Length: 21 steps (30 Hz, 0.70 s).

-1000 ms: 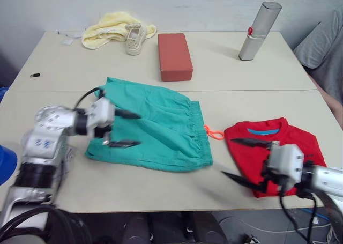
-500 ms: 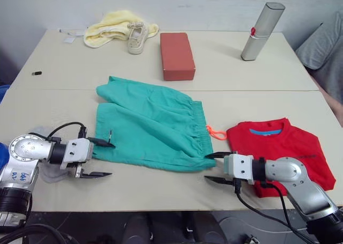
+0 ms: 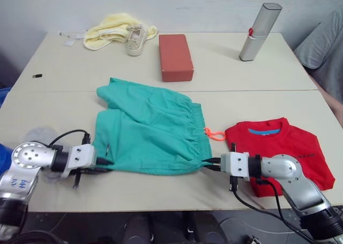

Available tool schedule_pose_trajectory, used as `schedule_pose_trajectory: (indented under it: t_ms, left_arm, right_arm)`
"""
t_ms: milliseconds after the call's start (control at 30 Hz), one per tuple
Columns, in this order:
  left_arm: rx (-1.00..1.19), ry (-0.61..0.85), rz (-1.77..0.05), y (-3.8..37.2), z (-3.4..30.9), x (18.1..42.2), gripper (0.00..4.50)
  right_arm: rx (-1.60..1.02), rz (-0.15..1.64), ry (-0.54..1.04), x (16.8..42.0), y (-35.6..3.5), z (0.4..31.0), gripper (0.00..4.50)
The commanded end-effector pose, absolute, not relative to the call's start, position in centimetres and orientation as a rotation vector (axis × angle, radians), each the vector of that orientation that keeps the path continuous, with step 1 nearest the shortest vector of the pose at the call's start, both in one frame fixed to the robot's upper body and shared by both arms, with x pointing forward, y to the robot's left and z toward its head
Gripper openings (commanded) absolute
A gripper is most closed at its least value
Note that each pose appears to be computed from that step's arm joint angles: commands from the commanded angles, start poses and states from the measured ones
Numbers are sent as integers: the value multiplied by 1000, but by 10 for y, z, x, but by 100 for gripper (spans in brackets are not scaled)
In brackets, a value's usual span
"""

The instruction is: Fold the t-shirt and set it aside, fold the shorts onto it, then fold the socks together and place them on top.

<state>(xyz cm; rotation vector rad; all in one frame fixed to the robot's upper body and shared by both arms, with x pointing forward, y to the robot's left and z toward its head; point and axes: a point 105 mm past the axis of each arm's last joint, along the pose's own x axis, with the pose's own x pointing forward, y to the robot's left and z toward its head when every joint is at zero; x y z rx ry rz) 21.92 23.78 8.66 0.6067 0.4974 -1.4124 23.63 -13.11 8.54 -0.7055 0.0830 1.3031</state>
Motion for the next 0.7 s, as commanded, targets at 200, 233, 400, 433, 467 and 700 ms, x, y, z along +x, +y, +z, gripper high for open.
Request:
schedule_pose_trajectory:
  t_ms: [200, 233, 400, 433, 467, 700]
  left_arm:
    - [359, 669, -1526, 230, 99, 167, 2]
    - [349, 696, -1524, 233, 99, 162, 2]
    - [276, 820, -1519, 240, 103, 141, 2]
    - [230, 838, -1513, 238, 108, 138, 2]
    - [194, 845, -1513, 236, 113, 136, 2]
    - [163, 903, -1406, 245, 145, 157, 2]
  right_arm:
    - [-617, 1372, 123, 193, -142, 101, 0]
    - [-605, 1373, 137, 189, -144, 100, 0]
    - [-590, 1378, 185, 176, -154, 92, 0]
    - [-573, 1387, 186, 174, -155, 93, 0]
    - [-555, 1392, 182, 173, -155, 96, 0]
    - [-521, 1360, 141, 184, -164, 113, 0]
